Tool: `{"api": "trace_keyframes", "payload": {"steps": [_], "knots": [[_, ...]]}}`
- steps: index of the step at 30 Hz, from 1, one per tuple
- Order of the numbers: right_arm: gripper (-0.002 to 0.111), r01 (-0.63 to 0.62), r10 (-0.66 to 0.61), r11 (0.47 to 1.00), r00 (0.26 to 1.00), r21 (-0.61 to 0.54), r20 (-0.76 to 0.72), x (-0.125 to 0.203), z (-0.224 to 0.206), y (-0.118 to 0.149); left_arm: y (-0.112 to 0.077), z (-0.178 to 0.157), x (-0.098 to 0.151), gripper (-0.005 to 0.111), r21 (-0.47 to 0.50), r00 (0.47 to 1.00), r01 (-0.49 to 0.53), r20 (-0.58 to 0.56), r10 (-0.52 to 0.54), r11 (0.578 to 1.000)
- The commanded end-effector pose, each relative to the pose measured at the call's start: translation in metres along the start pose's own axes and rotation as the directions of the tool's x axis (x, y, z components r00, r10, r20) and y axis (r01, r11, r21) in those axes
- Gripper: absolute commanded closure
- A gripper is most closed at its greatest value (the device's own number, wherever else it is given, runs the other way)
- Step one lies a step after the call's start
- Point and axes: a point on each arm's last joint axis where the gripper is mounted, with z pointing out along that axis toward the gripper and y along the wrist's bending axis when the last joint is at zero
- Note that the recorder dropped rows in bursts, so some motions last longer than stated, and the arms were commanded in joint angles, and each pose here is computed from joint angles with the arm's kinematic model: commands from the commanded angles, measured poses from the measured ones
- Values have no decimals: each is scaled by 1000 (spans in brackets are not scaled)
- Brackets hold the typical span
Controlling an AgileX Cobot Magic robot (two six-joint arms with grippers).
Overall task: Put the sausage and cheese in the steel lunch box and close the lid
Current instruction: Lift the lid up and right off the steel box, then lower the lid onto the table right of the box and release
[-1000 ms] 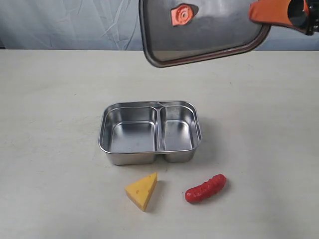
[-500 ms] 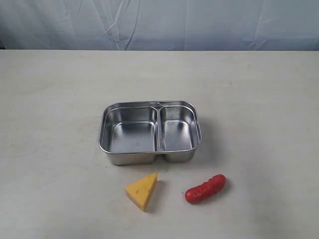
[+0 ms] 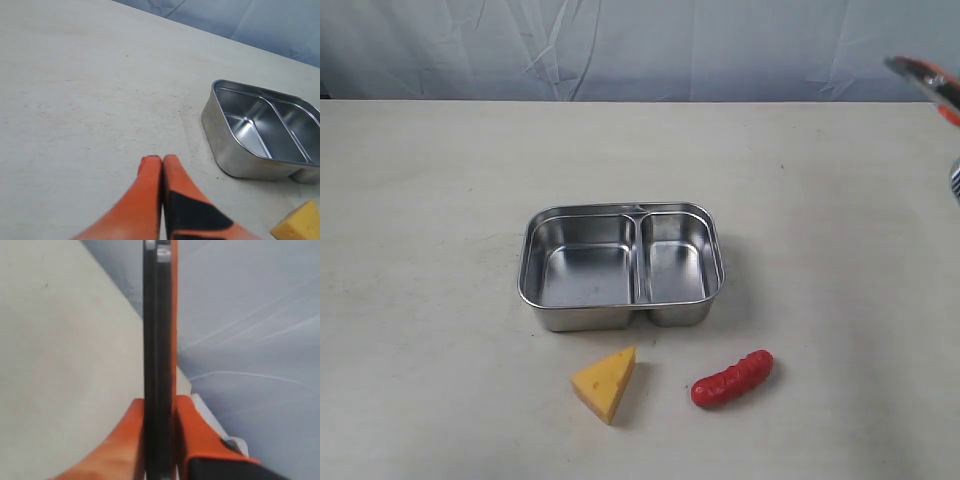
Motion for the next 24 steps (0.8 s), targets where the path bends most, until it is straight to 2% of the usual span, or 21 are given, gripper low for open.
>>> {"api": "trace_keyframes", "payload": {"steps": [1,2,4,6,10,13,17,20,22,24], "knots": [[109,117,-208,904,961,-411,-184,10,-20,40,0,0,-1,107,-2,1000,-5,10,5,1000],[109,93,-207,888,955,-450,-212,9,-25,42,0,0,-1,107,-2,1000,-5,10,5,1000],[109,9,-146,893,952,-450,-269,5,-30,38,0,0,-1,107,-2,1000,-5,10,5,1000],[109,-17,-122,878,959,-479,-257,2,-31,40,0,0,-1,107,-2,1000,-5,10,5,1000],[109,-92,-47,762,980,-641,-195,-10,-35,59,0,0,-1,107,-2,1000,-5,10,5,1000],[109,-108,-51,718,977,-688,-207,-13,-30,71,0,0,-1,107,-2,1000,-5,10,5,1000],[109,-69,-129,716,965,-695,-229,-10,-17,80,0,0,-1,107,-2,1000,-5,10,5,1000],[109,-99,-96,740,964,-666,-250,-13,-8,82,0,0,-1,107,-2,1000,-5,10,5,1000],[109,-129,-65,737,963,-663,-260,-16,-4,86,0,0,-1,107,-2,1000,-5,10,5,1000],[103,-154,-47,730,960,-665,-274,-18,0,90,0,0,-1,107,-2,1000,-5,10,5,1000]]}}
